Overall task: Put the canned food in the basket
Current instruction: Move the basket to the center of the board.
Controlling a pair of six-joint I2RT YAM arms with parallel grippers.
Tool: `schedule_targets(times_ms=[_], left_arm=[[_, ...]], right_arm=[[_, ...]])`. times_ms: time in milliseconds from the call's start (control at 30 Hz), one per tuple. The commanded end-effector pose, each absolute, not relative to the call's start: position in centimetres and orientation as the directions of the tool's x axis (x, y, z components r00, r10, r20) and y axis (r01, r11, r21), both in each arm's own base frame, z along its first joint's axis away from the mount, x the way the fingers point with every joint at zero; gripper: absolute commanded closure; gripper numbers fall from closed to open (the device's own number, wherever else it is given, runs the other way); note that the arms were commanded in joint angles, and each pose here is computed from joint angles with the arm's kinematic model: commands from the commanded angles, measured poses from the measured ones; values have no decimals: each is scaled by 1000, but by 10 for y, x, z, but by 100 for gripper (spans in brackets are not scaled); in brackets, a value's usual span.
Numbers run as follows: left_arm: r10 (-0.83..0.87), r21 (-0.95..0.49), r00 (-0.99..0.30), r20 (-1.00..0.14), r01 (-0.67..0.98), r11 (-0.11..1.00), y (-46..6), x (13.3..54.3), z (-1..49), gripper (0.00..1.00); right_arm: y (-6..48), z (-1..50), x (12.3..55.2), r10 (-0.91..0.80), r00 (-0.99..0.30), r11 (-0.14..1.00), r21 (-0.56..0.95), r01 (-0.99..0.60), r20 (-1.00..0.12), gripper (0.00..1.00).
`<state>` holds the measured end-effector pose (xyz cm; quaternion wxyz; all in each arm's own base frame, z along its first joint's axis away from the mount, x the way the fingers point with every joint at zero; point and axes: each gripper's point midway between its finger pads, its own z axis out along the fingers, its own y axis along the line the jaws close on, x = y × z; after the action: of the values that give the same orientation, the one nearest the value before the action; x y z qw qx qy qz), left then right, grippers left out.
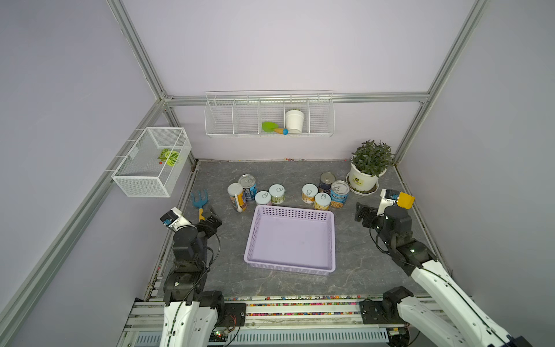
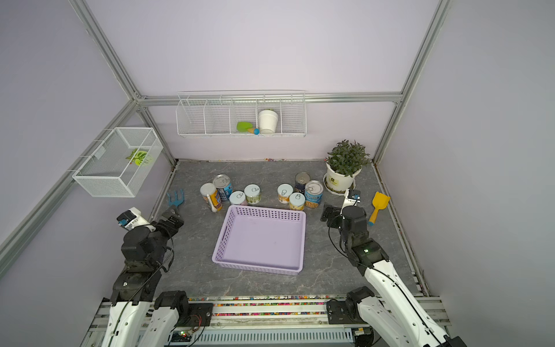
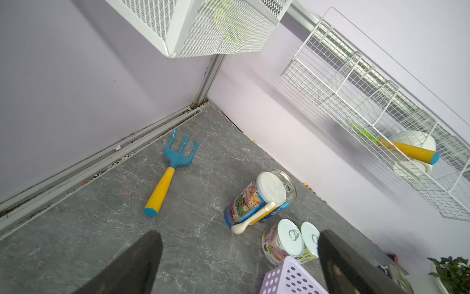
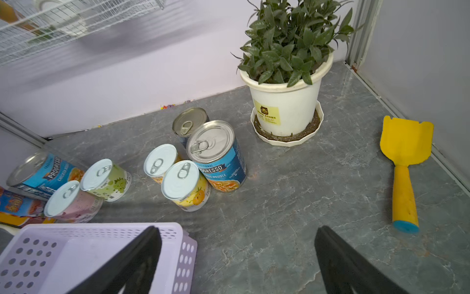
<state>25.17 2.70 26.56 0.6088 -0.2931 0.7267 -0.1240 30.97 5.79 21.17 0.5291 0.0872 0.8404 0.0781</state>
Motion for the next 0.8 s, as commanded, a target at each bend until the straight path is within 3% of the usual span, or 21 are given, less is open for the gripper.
schedule_targets(times_ms=[0, 167, 333, 767], left_arm=[[-606, -546, -117, -787, -326, 772, 30, 244, 249, 0], [-621, -553, -111, -776, -354, 754, 34, 239, 249, 0], [-617, -556, -146, -773, -311, 770, 24, 247, 249, 0], [-590, -563, -367, -719, -189, 805, -17, 282, 223, 0]], right_arm=[[60, 204, 324, 203, -478, 979, 183, 88, -855, 2], [69, 197, 357, 155, -591, 988, 110, 112, -791, 2], [65, 200, 389, 142, -594, 983, 42, 180, -792, 1], [82, 189, 457, 80, -652, 984, -46, 174, -754, 1]])
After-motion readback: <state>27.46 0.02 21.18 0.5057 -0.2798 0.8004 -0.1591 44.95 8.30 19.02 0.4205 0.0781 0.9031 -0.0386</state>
